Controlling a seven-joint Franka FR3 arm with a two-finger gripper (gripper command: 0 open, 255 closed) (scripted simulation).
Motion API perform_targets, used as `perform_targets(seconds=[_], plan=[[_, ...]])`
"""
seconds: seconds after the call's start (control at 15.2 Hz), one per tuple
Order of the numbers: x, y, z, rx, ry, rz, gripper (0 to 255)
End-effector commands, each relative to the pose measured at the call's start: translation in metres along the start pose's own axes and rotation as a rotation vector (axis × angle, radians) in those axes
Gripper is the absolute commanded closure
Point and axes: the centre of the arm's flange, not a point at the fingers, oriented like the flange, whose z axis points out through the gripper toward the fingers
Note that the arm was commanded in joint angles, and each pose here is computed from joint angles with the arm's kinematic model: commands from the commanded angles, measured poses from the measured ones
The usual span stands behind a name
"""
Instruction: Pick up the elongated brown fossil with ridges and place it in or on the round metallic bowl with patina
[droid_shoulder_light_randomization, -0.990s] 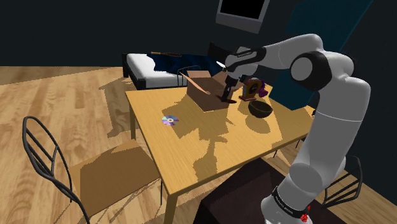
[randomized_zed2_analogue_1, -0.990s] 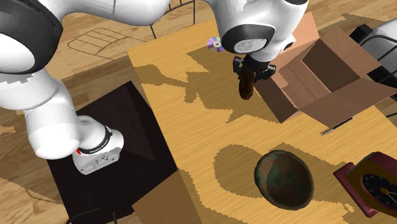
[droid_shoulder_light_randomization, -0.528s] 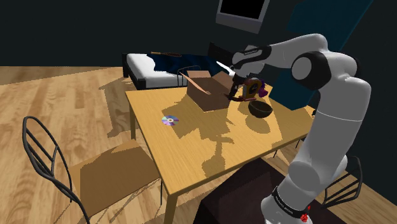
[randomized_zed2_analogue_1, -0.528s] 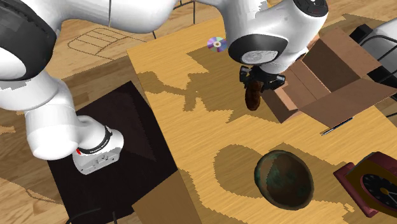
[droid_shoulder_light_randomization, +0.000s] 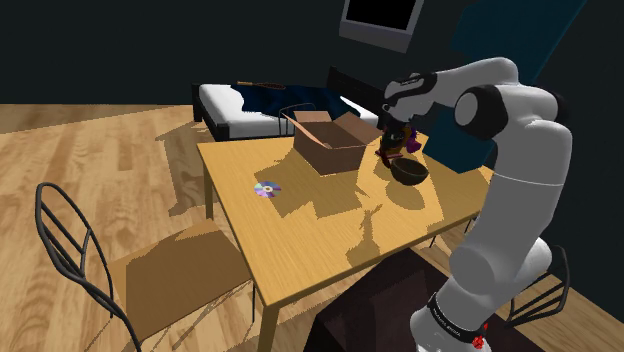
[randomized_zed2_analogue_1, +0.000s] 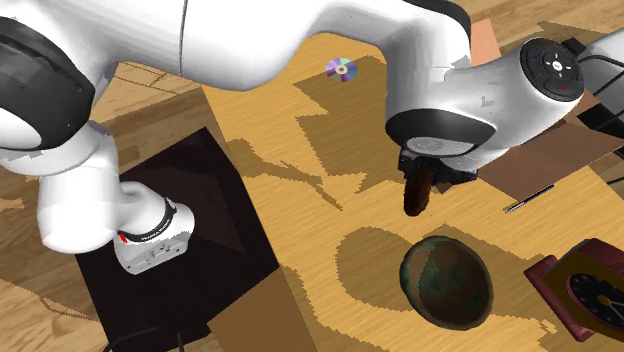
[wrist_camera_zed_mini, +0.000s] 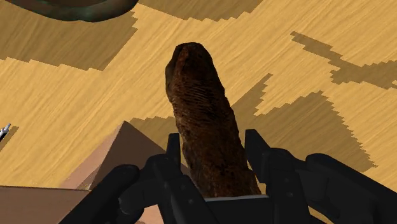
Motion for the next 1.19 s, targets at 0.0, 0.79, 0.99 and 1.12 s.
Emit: perform_targets(seconds=[0.0,0.79,0.99,1.12], plan=[[-0.020,0.015,-0.002,0.000,0.000,-0.002,255],[-0.150,0.103,-0.023,0.000,0.000,-0.002,255],[-0.162,0.110,-0.014,0.000,0.000,-0.002,255],[-0.164,0.110,-0.004,0.000,0.000,-0.002,255]])
